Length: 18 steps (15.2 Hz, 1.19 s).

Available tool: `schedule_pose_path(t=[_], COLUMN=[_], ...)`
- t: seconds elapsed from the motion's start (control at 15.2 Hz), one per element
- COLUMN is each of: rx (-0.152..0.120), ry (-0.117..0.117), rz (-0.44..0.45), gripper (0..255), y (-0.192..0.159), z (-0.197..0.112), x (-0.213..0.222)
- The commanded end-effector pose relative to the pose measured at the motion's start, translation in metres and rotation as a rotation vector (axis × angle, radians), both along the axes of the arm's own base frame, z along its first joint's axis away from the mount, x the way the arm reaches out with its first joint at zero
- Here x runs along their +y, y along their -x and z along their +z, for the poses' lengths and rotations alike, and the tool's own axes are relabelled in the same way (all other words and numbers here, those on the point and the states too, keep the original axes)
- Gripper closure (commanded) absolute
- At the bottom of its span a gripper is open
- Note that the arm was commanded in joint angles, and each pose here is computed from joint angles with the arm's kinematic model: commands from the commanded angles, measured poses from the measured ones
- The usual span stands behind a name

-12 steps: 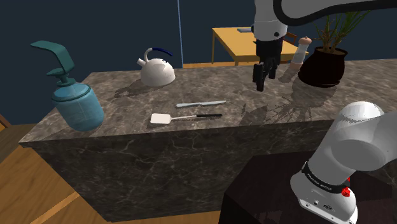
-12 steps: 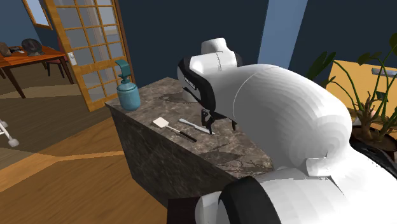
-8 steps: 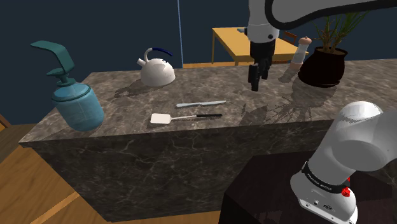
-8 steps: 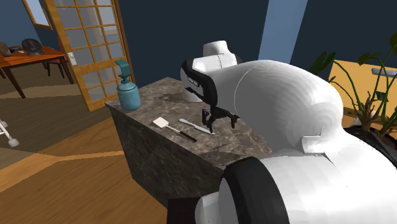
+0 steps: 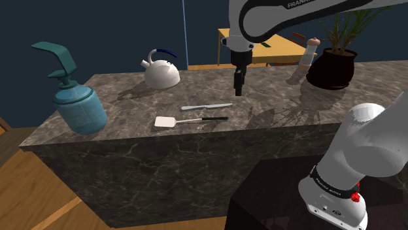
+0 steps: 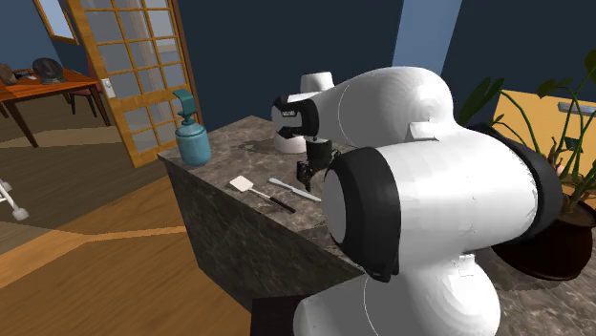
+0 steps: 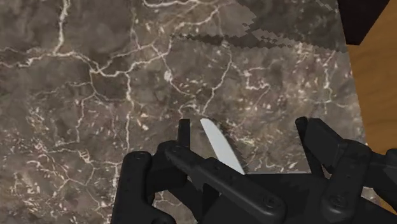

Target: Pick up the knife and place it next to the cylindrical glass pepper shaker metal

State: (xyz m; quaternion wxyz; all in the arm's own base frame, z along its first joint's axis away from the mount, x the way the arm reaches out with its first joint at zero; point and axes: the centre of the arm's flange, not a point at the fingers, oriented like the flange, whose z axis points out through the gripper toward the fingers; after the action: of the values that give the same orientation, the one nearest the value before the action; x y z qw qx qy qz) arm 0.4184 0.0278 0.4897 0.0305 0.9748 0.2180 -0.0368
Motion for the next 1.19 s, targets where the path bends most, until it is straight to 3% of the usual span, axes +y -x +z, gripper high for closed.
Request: schedule_pose_path(t=[0.0,0.53,1.12], rx=[-0.007,-0.029,-0.03], ry=[-0.021,-0.106,-0.111], rz=[0.093,0.444,0.463], gripper=[0,0,0], y=[-0.019,-0.094,-0.097], z=[-0.009,-0.042,-0.084], x=[0.006,0.053,0.057])
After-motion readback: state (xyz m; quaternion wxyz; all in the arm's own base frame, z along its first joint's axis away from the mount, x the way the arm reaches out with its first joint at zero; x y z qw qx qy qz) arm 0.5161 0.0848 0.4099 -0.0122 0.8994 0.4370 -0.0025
